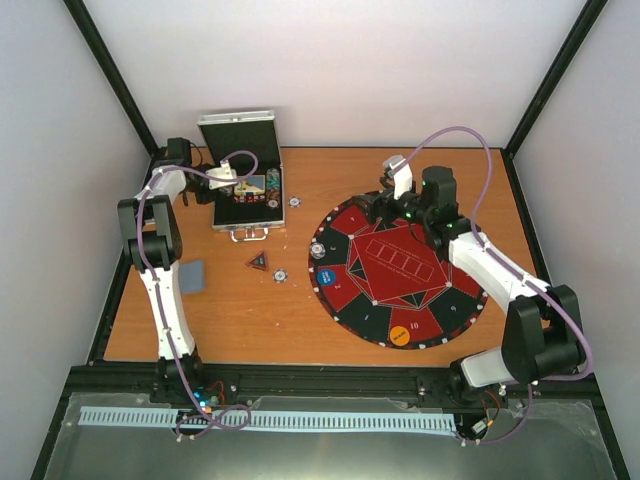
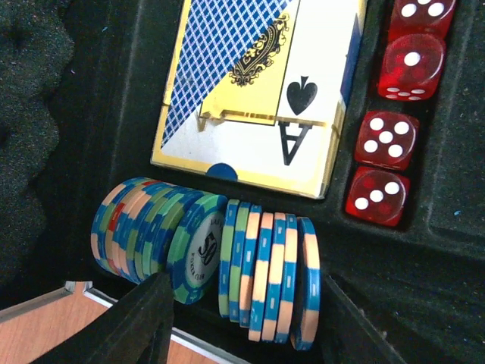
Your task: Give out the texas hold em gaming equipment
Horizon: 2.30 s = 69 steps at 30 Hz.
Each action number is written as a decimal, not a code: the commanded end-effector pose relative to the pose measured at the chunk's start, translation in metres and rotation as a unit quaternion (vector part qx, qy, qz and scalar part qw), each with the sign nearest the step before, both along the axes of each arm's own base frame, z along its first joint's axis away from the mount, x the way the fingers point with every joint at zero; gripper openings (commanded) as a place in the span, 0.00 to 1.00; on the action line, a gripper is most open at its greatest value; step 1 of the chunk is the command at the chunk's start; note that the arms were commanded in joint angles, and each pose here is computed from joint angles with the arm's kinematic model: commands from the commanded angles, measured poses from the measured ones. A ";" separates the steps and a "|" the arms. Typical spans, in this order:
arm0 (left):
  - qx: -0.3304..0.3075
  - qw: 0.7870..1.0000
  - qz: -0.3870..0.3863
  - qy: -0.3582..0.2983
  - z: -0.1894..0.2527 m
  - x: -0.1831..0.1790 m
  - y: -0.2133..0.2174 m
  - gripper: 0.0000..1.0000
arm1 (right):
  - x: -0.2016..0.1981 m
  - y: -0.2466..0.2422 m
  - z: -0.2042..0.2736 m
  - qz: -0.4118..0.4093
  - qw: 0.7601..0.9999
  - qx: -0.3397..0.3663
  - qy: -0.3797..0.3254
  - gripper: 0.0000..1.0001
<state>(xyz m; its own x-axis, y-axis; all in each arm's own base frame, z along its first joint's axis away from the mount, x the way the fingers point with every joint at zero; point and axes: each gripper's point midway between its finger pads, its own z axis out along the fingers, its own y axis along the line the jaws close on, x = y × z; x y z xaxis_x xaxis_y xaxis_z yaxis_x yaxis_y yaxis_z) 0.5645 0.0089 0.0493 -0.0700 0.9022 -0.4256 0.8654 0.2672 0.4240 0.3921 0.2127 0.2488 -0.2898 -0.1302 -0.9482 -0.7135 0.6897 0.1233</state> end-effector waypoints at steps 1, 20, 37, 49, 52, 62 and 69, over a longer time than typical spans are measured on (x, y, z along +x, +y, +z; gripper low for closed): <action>-0.012 0.999 -0.030 0.036 -0.014 -0.020 -0.021 0.53 | 0.006 0.003 0.011 0.003 1.000 0.001 -0.014 1.00; -0.024 0.994 -0.051 0.090 -0.028 -0.040 -0.030 0.39 | 0.009 0.005 0.010 0.007 1.000 -0.001 -0.006 1.00; -0.006 1.000 -0.004 0.010 -0.021 0.010 -0.018 0.41 | 0.010 0.006 0.008 0.010 1.000 -0.001 0.002 1.00; -0.036 0.999 0.023 0.016 -0.002 0.010 -0.023 0.01 | 0.008 0.010 0.011 0.024 1.000 -0.003 0.005 1.00; -0.050 0.997 0.044 0.026 0.011 0.005 -0.021 0.01 | 0.007 0.008 0.014 0.022 1.000 -0.006 -0.002 1.00; -0.162 0.979 0.107 0.054 0.088 -0.013 -0.038 0.01 | 0.005 0.006 0.019 0.021 1.000 -0.016 -0.013 1.00; -0.305 0.925 0.184 0.134 0.158 -0.040 -0.066 0.01 | 0.004 -0.001 0.028 0.007 0.998 -0.038 -0.040 1.00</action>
